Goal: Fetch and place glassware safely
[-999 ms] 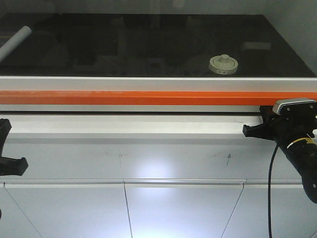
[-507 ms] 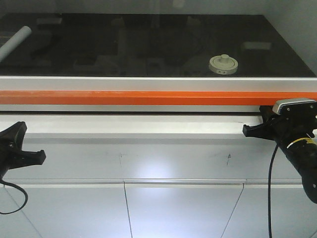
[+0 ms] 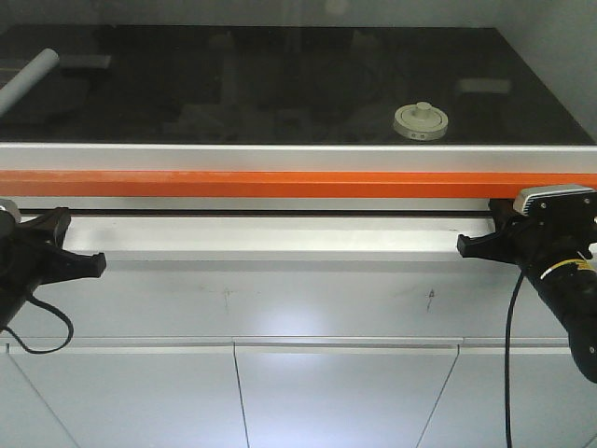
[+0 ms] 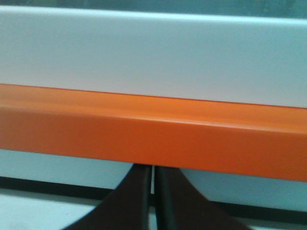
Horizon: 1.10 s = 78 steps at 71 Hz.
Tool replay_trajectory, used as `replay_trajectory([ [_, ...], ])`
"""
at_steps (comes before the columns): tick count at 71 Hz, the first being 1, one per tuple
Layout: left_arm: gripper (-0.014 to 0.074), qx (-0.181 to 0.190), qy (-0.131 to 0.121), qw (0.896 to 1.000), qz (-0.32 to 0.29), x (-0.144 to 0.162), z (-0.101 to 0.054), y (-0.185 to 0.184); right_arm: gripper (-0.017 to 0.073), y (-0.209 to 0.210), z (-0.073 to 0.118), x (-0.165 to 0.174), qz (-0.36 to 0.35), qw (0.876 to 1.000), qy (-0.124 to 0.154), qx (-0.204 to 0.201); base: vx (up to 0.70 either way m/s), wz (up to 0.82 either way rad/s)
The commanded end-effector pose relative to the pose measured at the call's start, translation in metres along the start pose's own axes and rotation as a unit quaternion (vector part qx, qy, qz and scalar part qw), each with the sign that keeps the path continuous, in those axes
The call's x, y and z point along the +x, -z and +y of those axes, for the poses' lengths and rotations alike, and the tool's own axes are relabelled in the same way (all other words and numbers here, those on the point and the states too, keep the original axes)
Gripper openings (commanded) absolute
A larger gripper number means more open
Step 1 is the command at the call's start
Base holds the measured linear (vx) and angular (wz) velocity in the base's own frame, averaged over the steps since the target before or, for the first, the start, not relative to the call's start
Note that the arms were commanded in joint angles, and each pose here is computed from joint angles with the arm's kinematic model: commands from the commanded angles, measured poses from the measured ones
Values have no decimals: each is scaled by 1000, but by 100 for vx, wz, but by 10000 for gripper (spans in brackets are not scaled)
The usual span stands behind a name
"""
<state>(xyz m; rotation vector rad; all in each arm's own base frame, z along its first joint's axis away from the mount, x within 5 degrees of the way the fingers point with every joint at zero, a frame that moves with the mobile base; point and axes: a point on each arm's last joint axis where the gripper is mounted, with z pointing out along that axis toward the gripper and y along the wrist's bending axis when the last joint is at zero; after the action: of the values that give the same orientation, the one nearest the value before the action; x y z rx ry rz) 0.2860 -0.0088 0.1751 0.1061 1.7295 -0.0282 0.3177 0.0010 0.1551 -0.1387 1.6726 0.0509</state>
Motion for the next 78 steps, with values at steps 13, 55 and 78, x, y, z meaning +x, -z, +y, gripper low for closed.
replay_trajectory([
  [13,-7,-3,-1,999,-44,-9,0,-12,-3,0,-1,-30,-96,995,9,2,0,0],
  [55,-7,-4,-7,998,-63,-21,3,-44,-3,0,-1,-29,-89,996,10,2,0,0],
  [78,-7,-5,-6,993,-122,-33,3,-43,-3,0,-1,-28,-87,996,10,2,0,0],
])
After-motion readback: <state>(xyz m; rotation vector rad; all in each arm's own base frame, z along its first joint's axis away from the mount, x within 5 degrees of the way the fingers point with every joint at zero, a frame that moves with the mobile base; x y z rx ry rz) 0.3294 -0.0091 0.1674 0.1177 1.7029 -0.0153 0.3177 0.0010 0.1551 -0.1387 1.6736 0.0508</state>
